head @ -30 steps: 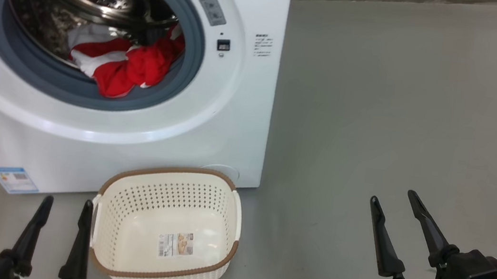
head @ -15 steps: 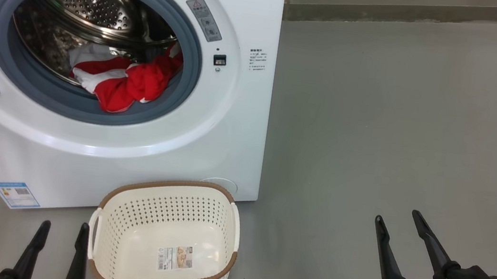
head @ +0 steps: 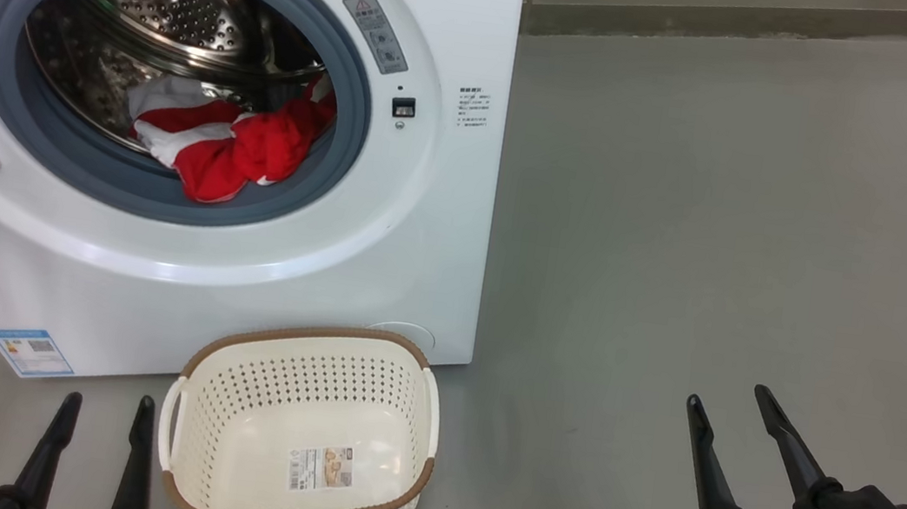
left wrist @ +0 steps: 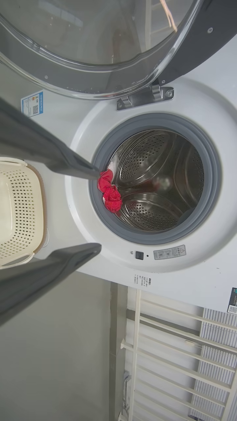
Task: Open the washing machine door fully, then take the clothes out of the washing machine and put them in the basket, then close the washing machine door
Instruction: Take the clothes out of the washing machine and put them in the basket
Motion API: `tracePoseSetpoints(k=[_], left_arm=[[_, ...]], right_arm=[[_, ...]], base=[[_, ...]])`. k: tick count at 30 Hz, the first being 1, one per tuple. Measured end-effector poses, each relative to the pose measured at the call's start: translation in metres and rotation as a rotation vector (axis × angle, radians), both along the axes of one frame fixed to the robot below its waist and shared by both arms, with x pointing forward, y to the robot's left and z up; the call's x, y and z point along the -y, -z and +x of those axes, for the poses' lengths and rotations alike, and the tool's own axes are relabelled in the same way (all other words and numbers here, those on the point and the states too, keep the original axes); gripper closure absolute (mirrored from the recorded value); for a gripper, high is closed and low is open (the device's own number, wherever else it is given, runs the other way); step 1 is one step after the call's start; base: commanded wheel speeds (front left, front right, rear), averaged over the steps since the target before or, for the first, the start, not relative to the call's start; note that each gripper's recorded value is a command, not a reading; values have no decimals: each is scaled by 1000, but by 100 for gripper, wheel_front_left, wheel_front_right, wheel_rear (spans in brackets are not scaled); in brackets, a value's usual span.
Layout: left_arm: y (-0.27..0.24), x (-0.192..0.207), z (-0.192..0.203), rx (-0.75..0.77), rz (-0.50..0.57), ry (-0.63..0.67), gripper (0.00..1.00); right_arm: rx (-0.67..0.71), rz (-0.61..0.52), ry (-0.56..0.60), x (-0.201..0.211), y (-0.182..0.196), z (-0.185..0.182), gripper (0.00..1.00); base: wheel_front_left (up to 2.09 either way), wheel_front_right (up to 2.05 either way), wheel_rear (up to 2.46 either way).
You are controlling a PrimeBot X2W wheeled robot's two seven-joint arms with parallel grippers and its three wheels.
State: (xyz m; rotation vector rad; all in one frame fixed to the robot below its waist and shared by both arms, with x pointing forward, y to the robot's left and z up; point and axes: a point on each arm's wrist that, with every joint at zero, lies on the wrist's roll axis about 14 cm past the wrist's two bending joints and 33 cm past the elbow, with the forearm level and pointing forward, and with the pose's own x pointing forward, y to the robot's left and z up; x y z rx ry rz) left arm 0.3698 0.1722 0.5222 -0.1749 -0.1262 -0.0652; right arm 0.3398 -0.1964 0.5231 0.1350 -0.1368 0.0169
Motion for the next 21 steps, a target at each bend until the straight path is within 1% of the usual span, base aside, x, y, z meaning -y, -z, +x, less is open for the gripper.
tracePoseSetpoints(k=[7, 12, 16, 21], left_arm=[[2, -1, 1, -7, 8, -17, 0], [2, -3, 1, -9, 9, -28, 0], [2, -3, 1, -8, 3, -27, 0], [1, 0, 1, -7, -2, -19, 0]], right_arm=[[-9, 2, 1, 0, 3, 0, 0], [-12, 3, -5, -2, 4, 0, 0], [-23, 31, -9, -3, 8, 0, 0], [-34, 31, -13, -5, 11, 0, 0]], base=[[98, -98, 0], [179, -179, 0], [188, -188, 0], [127, -127, 0]])
